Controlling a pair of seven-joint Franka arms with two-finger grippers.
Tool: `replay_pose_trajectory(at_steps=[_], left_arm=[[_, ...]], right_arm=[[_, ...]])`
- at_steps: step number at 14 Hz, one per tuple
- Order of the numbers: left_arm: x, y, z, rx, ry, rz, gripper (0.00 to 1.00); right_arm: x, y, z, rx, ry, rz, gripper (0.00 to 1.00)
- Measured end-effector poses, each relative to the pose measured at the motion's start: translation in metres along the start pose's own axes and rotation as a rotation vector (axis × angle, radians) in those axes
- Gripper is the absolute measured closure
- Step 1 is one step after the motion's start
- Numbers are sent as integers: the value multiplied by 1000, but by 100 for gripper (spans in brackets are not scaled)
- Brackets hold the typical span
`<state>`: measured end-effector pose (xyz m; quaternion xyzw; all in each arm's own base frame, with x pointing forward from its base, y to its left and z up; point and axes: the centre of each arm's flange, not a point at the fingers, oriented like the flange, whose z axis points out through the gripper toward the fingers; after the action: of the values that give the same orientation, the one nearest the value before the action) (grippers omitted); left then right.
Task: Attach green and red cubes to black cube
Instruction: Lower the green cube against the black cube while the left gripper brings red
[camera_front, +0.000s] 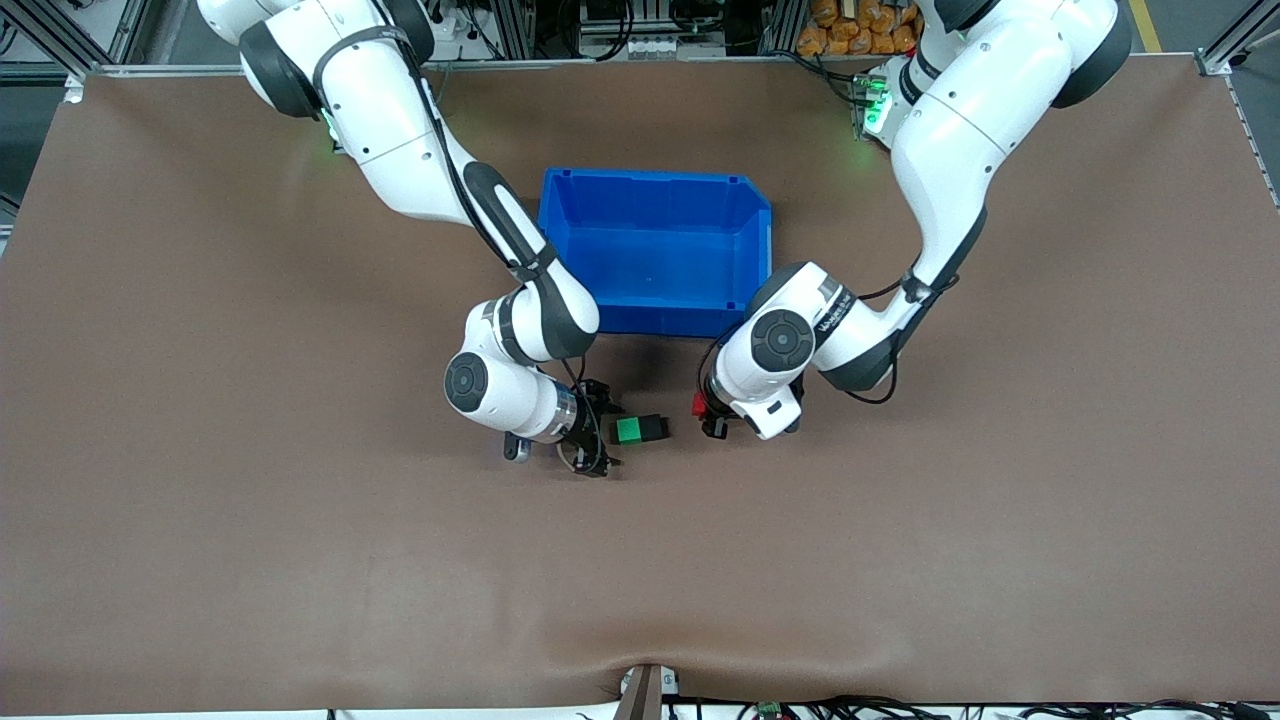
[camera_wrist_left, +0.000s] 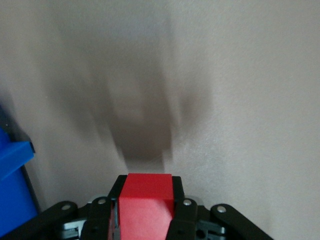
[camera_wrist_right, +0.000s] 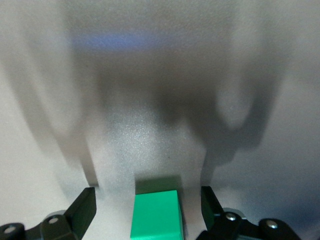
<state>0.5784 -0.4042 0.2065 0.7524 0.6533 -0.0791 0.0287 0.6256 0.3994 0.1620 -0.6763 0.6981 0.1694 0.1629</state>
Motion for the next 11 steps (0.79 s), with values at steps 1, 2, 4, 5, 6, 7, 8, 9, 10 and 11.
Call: replay_pose_trajectory(at_steps=[1, 2, 4, 5, 6, 7, 8, 9, 10, 11], left_arm=[[-1, 0, 2, 1, -2, -20, 60], [-2, 1, 4, -5, -9, -51, 60], [-10, 3, 10, -22, -19, -101, 60], [-14, 4, 15, -31, -10, -110, 60], [-19, 3, 20, -40, 5, -112, 60], [-23, 2, 25, -47, 20, -111, 60], [-27, 2, 29, -53, 32, -109, 60], [-30, 3, 31, -59, 37, -112, 60], [-32, 4, 33, -61, 39, -111, 60], [-34, 5, 35, -64, 39, -109, 60]], right_arm=[[0, -2, -2, 6, 5, -4, 3], [1, -6, -7, 14, 20, -19, 3], [9, -14, -22, -22, 86, -58, 0], [17, -19, -33, -64, 126, -71, 0], [23, -26, -48, -101, 160, -82, 0], [29, -34, -67, -132, 189, -99, 0], [34, -42, -84, -156, 206, -131, 0], [41, -51, -101, -174, 207, -182, 0], [52, -60, -117, -187, 199, -247, 0], [66, -69, -132, -202, 188, -317, 0]])
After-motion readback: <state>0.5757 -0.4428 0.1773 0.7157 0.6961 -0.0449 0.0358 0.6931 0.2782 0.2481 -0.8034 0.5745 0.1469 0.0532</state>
